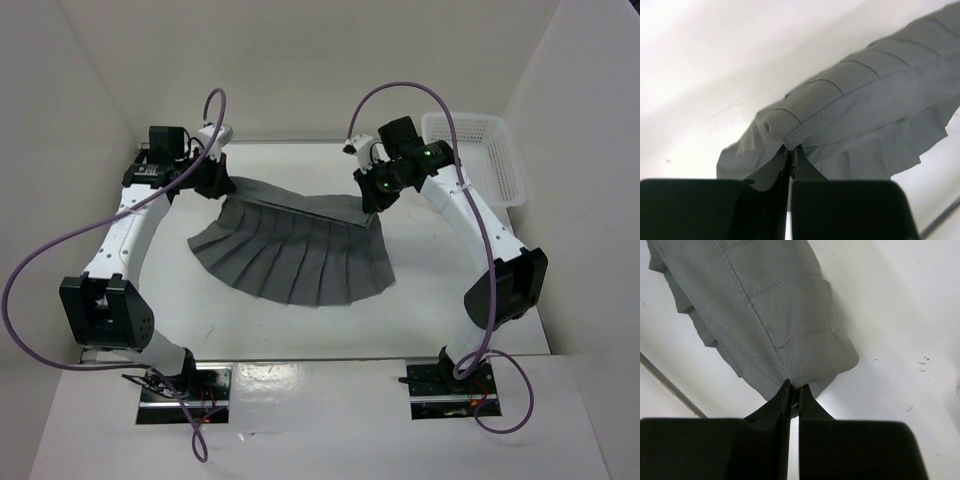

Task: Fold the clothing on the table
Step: Fold the skirt

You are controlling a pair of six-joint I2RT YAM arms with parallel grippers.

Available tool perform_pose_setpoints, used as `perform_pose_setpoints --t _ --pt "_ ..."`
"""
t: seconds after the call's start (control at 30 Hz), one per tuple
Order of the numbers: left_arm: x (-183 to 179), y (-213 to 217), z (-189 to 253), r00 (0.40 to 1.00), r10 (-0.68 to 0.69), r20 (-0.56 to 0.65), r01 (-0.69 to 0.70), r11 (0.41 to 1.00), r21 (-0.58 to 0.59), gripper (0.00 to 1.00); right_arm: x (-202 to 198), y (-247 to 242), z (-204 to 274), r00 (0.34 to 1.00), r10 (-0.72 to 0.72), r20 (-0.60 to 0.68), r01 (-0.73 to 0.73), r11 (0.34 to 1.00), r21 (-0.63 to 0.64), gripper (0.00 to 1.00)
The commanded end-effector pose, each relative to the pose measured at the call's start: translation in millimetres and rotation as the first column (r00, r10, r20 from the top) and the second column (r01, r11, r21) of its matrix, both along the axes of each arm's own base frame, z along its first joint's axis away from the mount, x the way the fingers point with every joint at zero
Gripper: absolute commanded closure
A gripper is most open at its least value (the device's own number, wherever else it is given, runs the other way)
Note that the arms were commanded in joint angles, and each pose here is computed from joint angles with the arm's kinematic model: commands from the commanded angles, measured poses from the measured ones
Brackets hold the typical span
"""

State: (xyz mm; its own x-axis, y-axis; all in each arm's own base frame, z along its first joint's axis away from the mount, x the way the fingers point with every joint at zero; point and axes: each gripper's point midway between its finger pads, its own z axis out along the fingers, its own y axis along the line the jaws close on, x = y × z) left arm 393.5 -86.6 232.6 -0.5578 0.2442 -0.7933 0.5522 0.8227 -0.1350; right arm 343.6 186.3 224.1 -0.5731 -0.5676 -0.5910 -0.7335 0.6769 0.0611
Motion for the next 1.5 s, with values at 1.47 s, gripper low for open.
perform_pose_setpoints --t 1.47 --pt "-50 16 -81 0.972 -0.119 -0.204 0.141 0.985 0.100 1.00 -131 59 -74 0.802 0.431 -0.414 -0.449 0.892 0.057 1.00"
